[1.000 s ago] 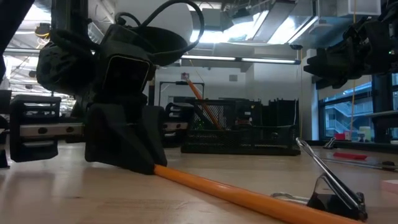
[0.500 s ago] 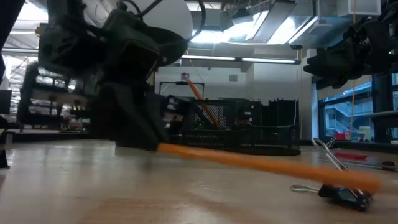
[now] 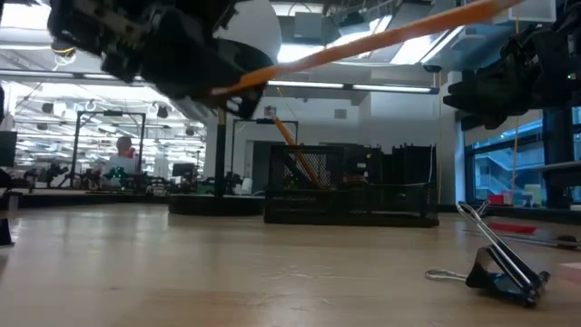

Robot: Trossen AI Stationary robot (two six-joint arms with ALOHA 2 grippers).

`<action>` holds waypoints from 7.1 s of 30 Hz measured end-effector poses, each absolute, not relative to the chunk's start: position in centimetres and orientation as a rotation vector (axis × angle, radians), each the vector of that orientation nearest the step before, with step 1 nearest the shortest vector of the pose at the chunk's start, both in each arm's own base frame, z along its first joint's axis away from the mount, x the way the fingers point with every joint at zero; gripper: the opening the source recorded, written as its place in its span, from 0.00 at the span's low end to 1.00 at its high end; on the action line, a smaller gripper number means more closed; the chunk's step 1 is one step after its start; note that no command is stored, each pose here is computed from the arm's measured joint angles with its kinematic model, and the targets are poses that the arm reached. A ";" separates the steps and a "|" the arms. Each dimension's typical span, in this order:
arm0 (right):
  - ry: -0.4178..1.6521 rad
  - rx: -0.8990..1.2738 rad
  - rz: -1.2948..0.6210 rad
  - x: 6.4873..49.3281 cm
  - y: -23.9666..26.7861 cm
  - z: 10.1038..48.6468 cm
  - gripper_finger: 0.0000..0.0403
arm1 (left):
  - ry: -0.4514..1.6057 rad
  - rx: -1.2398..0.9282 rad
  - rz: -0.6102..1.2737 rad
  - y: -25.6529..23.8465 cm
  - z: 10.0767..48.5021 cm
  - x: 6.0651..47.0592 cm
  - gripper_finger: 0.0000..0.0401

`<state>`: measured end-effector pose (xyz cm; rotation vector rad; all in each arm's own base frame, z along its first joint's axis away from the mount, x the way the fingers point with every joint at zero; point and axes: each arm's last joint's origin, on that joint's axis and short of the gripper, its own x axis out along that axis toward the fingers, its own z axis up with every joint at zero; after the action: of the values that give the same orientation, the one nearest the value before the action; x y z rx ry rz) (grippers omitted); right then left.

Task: Pick and place office supplies into organizer
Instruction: Put the orange pencil into the black desk organizer, then put the bottom left black binder clip into the black desk organizer

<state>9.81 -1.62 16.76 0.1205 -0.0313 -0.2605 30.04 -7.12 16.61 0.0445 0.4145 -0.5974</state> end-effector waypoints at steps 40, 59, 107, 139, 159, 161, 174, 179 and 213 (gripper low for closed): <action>-0.028 0.096 -0.262 9.8 -1.6 16.8 0.40 | 0.825 0.273 0.180 -2.8 30.9 26.6 0.05; -0.028 0.096 -0.261 9.8 -1.6 16.8 0.40 | 0.933 0.303 0.236 -2.9 28.3 28.3 0.05; -0.027 0.090 -0.262 9.8 -1.6 16.8 0.40 | 1.031 0.713 0.228 -3.8 25.2 30.7 0.06; -0.022 0.050 -0.262 9.8 -1.6 16.8 0.40 | 1.214 1.346 0.217 -4.2 22.4 32.5 0.06; -0.022 0.050 -0.262 9.8 -1.6 16.8 0.40 | 1.223 1.599 0.095 -4.6 22.8 33.0 0.06; -0.022 0.051 -0.262 9.8 -1.6 16.8 0.40 | 1.237 1.606 0.132 -4.4 22.9 33.0 0.06; -0.022 0.050 -0.262 9.8 -1.6 16.8 0.40 | 1.261 1.668 0.040 -4.0 21.6 33.9 0.06; -0.021 0.050 -0.262 9.8 -1.6 16.8 0.40 | 1.283 1.700 0.017 -4.1 20.4 34.5 0.11; -0.010 0.051 -0.262 9.9 -1.6 16.7 0.40 | 0.788 0.557 -0.033 -5.2 28.7 29.8 0.33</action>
<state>9.88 -1.63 16.66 0.0507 -0.0099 -0.2619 29.84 -5.20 28.74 0.5574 0.7876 -0.0326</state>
